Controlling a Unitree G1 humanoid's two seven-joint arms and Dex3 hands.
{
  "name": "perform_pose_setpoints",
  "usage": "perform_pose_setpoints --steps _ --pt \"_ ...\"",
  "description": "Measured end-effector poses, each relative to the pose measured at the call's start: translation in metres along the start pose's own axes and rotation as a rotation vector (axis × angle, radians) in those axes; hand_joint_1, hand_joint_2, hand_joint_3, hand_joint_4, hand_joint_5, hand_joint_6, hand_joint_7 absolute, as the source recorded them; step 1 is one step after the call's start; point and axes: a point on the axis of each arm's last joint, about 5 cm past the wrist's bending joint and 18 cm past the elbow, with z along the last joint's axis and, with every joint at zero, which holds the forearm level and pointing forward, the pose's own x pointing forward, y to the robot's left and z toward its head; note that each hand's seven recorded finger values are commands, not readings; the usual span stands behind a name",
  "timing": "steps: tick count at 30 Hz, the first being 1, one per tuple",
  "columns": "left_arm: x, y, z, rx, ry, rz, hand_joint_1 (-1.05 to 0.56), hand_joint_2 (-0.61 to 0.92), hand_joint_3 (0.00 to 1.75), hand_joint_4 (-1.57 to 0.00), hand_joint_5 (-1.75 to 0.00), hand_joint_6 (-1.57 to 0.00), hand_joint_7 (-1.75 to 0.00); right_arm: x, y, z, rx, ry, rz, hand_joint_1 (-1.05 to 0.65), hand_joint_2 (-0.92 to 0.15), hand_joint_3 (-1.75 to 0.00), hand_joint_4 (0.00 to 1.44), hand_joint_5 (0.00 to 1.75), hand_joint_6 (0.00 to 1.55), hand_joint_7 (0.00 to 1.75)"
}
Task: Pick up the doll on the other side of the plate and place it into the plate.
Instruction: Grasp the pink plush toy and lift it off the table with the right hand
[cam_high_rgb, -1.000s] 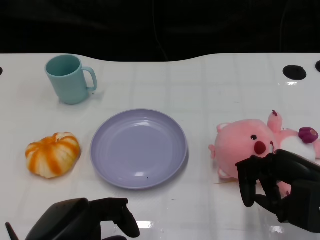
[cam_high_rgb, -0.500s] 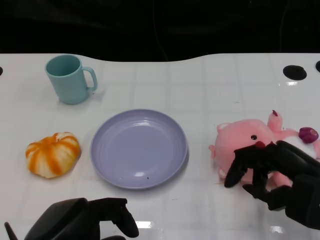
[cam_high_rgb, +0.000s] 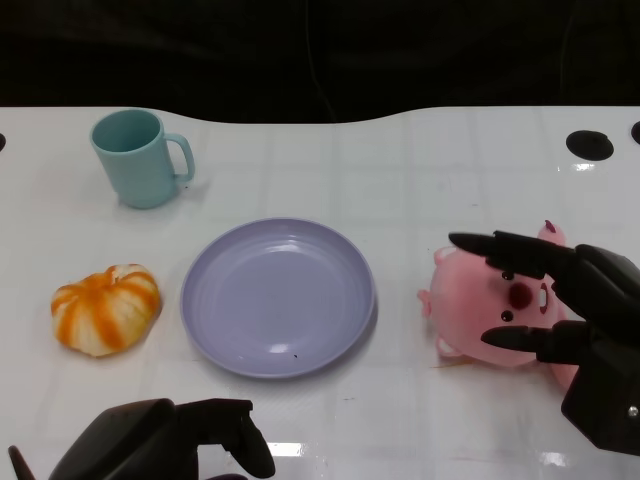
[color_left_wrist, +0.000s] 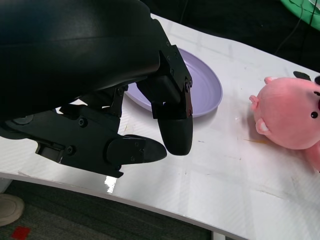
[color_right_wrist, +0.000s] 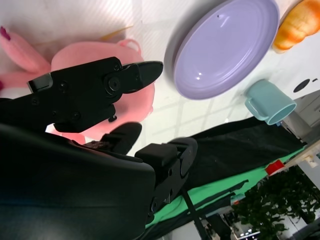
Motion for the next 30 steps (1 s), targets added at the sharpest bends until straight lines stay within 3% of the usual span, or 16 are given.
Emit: perform_pose_setpoints --steps 9,22,30 --pt "0.0 0.0 0.0 0.002 -0.001 -0.001 -0.29 0.92 0.39 -0.62 -1.64 -0.7 -0.99 -0.002 -0.011 0.004 -0.216 0.052 -0.006 -0.68 -0.86 0.0 0.0 0.13 0.09 0.0" --pt "0.0 0.001 0.003 0.0 0.001 0.005 -0.29 0.92 0.4 -0.61 -1.61 -0.7 -1.0 0.014 -0.022 0.013 -0.422 0.158 0.146 -0.75 -0.86 0.0 0.01 0.05 0.1 0.01" --pt "-0.001 0.0 0.005 -0.001 -0.006 0.005 -0.29 0.92 0.41 -0.62 -1.62 -0.7 -1.0 0.031 -0.015 -0.002 -0.456 0.227 0.232 -0.79 -0.88 -0.01 0.02 0.07 0.12 0.01"
